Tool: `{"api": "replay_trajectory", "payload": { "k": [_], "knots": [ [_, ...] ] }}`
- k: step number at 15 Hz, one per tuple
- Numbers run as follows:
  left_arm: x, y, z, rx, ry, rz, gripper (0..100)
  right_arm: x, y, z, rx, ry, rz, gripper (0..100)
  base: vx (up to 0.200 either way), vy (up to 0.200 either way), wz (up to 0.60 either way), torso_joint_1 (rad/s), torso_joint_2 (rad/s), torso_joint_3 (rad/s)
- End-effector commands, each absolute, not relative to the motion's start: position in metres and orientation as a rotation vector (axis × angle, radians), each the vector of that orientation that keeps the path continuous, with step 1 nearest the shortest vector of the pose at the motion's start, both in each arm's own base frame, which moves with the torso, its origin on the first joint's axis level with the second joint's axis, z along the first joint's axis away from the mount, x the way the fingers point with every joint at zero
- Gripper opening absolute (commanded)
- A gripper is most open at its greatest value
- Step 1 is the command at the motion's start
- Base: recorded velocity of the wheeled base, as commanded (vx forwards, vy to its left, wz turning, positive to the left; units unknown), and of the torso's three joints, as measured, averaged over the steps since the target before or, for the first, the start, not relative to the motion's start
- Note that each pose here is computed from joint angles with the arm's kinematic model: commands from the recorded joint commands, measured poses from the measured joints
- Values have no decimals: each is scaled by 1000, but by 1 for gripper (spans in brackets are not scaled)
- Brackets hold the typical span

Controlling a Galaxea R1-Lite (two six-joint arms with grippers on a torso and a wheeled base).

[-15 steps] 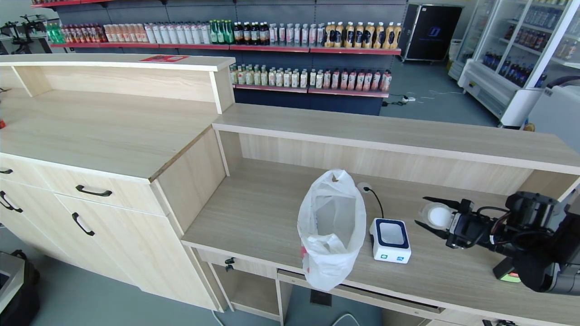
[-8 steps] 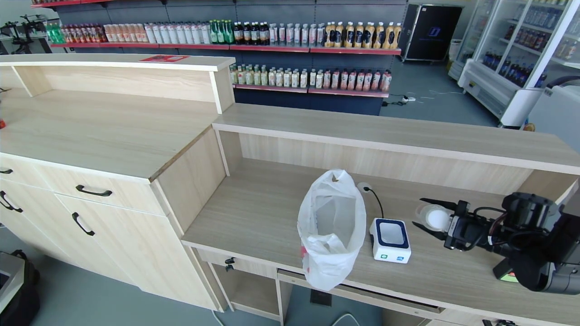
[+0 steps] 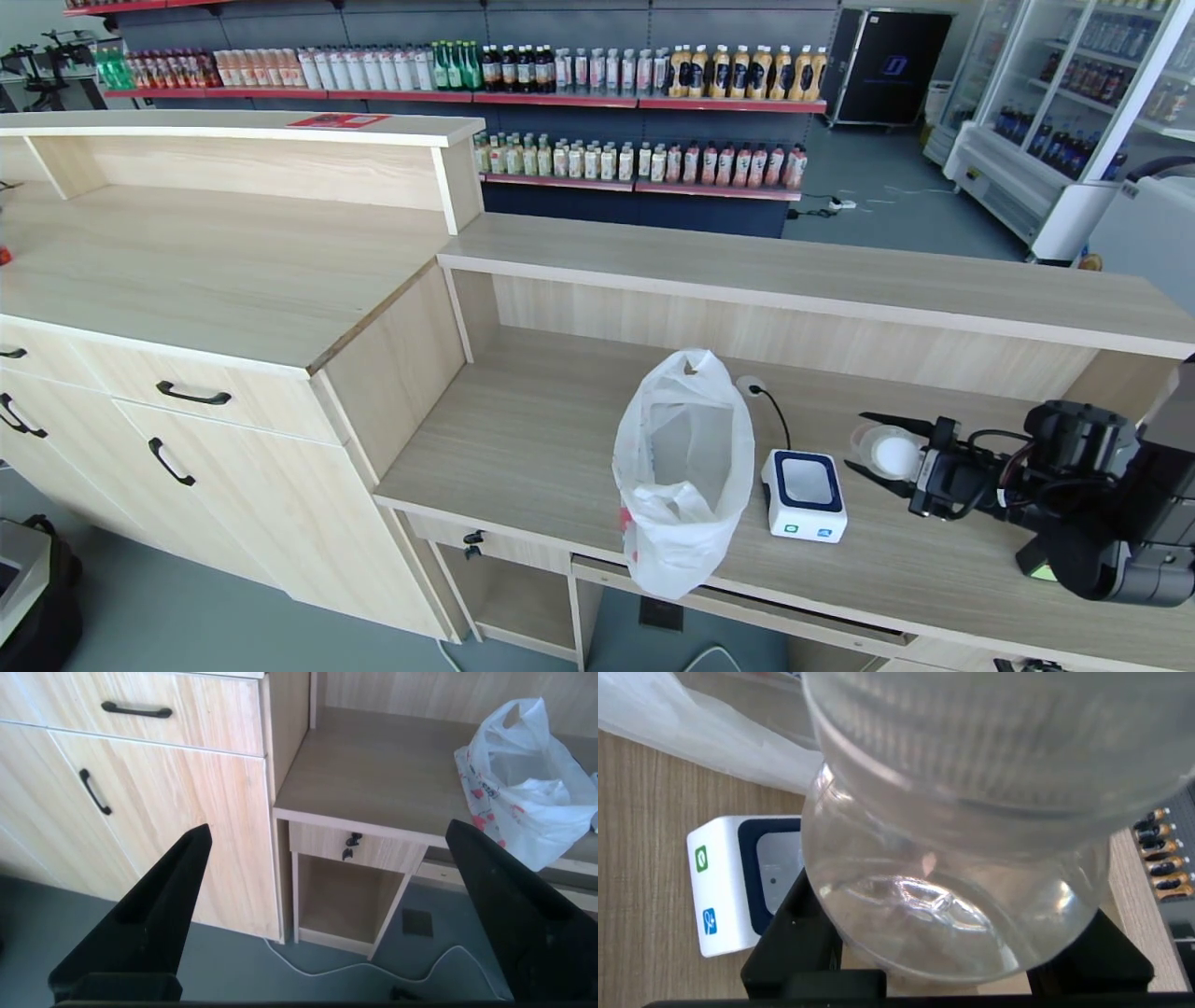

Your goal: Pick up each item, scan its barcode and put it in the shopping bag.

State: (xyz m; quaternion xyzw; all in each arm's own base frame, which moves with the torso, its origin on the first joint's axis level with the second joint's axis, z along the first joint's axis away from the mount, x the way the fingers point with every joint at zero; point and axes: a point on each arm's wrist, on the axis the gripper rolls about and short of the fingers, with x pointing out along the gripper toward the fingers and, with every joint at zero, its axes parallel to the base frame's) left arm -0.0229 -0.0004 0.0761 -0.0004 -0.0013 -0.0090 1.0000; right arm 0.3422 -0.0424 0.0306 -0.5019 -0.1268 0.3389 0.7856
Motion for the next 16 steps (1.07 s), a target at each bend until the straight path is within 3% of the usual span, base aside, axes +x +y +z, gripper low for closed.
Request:
{"api": "replay_trajectory", "payload": {
  "k": [1,16],
  "knots": [
    [-23,0,76,-2,-3,-18,100,345,-43,27,-1082,-274,731,0,0,0,0,0,0,0],
    [-23,0,76,-2,-3,-18,100,370,-22,9,-1043,-324,775,0,0,0,0,0,0,0]
  ]
}}
